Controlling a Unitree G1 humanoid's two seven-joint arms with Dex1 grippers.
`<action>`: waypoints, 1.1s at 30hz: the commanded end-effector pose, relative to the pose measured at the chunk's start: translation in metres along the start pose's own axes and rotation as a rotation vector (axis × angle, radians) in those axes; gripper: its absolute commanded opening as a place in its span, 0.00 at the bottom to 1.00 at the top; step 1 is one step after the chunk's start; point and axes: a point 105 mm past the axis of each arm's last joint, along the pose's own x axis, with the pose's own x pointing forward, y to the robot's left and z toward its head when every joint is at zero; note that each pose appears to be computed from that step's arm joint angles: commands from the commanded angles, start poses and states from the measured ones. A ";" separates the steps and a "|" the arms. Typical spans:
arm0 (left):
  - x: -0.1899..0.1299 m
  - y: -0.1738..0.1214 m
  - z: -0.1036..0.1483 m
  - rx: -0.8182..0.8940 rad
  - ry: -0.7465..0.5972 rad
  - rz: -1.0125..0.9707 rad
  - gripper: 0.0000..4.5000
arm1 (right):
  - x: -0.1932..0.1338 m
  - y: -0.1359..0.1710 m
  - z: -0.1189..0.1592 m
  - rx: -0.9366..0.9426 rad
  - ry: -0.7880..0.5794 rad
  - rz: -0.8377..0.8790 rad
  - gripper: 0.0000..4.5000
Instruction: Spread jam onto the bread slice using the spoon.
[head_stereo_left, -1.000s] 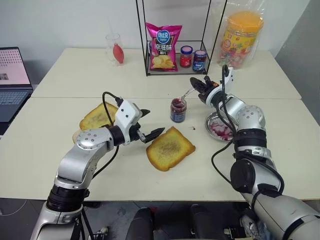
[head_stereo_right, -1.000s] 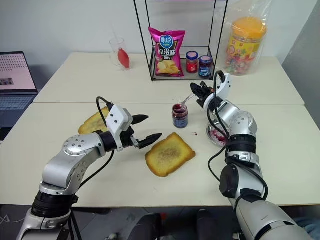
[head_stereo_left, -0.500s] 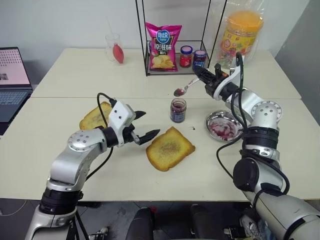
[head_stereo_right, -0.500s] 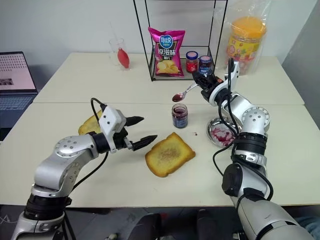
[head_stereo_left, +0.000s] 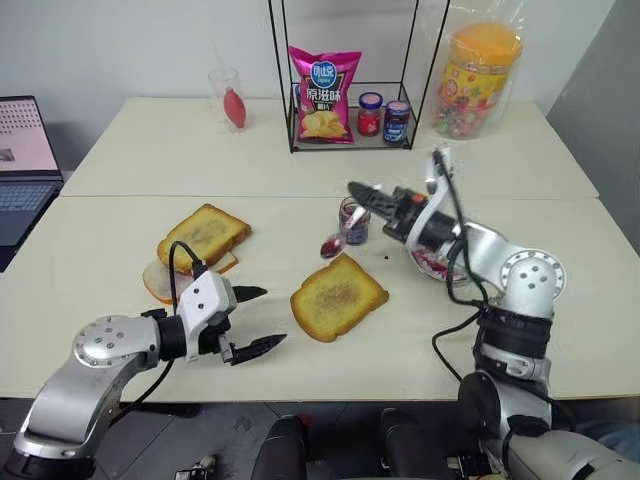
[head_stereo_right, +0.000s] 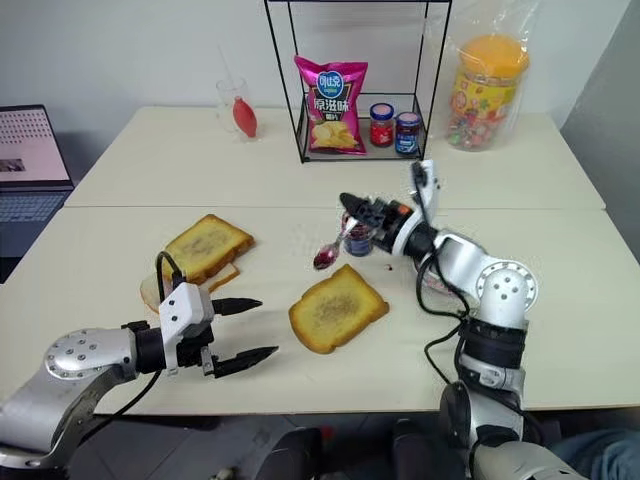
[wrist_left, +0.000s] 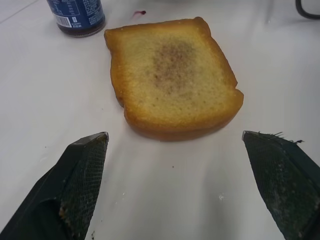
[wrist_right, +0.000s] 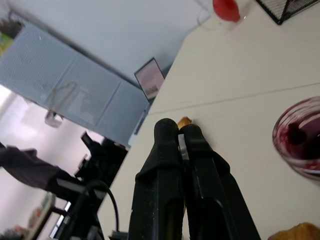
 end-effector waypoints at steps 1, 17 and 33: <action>0.000 -0.002 0.007 0.103 -0.013 0.002 1.00 | 0.003 0.008 -0.012 -0.124 0.010 0.035 0.01; 0.009 -0.002 0.015 0.146 -0.071 0.000 1.00 | 0.000 0.006 -0.032 -0.553 0.017 0.050 0.01; -0.007 0.004 0.023 0.097 -0.047 0.054 1.00 | 0.002 0.025 -0.043 -0.342 0.010 0.049 0.01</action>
